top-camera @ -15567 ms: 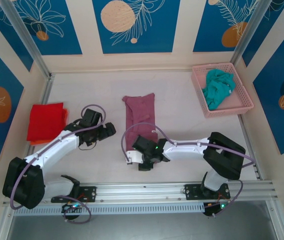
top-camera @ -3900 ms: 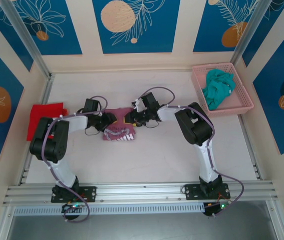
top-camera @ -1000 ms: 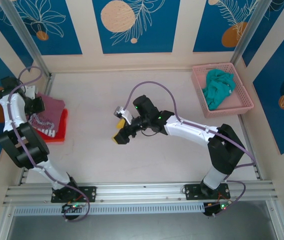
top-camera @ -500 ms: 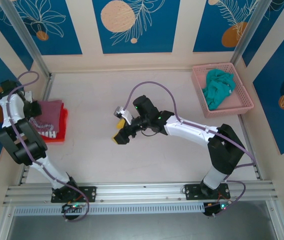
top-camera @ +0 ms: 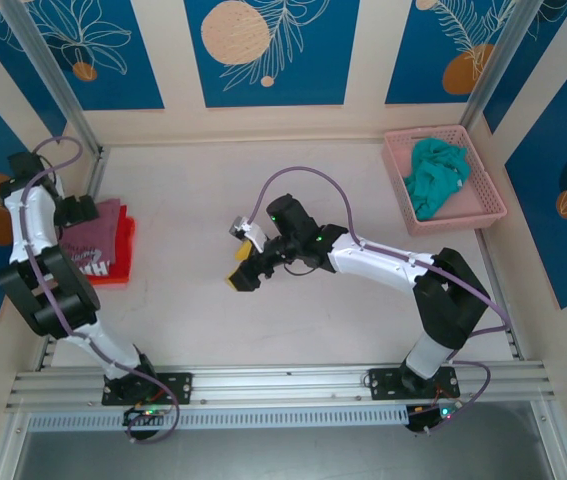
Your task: Fold and stack the t-shirts
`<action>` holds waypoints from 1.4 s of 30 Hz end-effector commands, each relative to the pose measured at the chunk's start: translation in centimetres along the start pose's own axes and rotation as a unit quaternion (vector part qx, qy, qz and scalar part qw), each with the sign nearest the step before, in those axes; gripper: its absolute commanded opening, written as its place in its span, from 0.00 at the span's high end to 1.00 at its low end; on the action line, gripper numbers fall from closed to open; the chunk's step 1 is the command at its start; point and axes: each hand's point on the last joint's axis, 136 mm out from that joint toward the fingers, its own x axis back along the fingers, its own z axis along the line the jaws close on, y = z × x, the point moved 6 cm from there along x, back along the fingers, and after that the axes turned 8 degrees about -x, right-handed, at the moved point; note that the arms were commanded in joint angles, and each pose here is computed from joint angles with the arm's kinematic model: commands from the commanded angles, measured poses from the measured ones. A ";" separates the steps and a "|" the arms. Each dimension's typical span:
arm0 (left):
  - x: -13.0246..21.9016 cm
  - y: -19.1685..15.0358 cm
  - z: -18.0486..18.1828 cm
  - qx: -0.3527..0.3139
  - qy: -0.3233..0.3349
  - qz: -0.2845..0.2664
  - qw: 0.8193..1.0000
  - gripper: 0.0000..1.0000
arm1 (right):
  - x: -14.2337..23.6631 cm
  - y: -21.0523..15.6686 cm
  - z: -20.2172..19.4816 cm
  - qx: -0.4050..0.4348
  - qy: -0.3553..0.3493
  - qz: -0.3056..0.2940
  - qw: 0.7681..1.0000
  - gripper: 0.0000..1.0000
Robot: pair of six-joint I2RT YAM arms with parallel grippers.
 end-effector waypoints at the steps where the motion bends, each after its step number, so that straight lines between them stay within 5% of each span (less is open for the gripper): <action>1: 1.4 1.1 -0.9 0.017 0.012 -0.038 0.999 0.00 | 0.6 0.3 0.7 0.006 0.004 -0.011 1.000 0.12; 16: -7.5 -1.7 -2.8 0.067 -0.040 0.078 0.994 0.00 | 1.2 -0.6 0.0 -0.014 -0.012 -0.007 1.000 0.13; 24: -8.1 -2.2 -4.3 0.095 -0.098 0.070 0.988 0.00 | 2.8 -1.9 -0.7 -0.035 -0.032 -0.013 0.999 0.13; 34: 1.8 0.1 -4.9 0.079 -0.066 -0.095 0.990 0.00 | 8.7 -1.4 -2.8 -0.067 -0.128 -0.094 0.985 0.12; 42: 3.6 -5.1 -14.0 -0.053 -0.105 -0.241 0.963 0.00 | 17.9 -4.4 -6.7 -0.144 -0.310 -0.208 0.917 0.11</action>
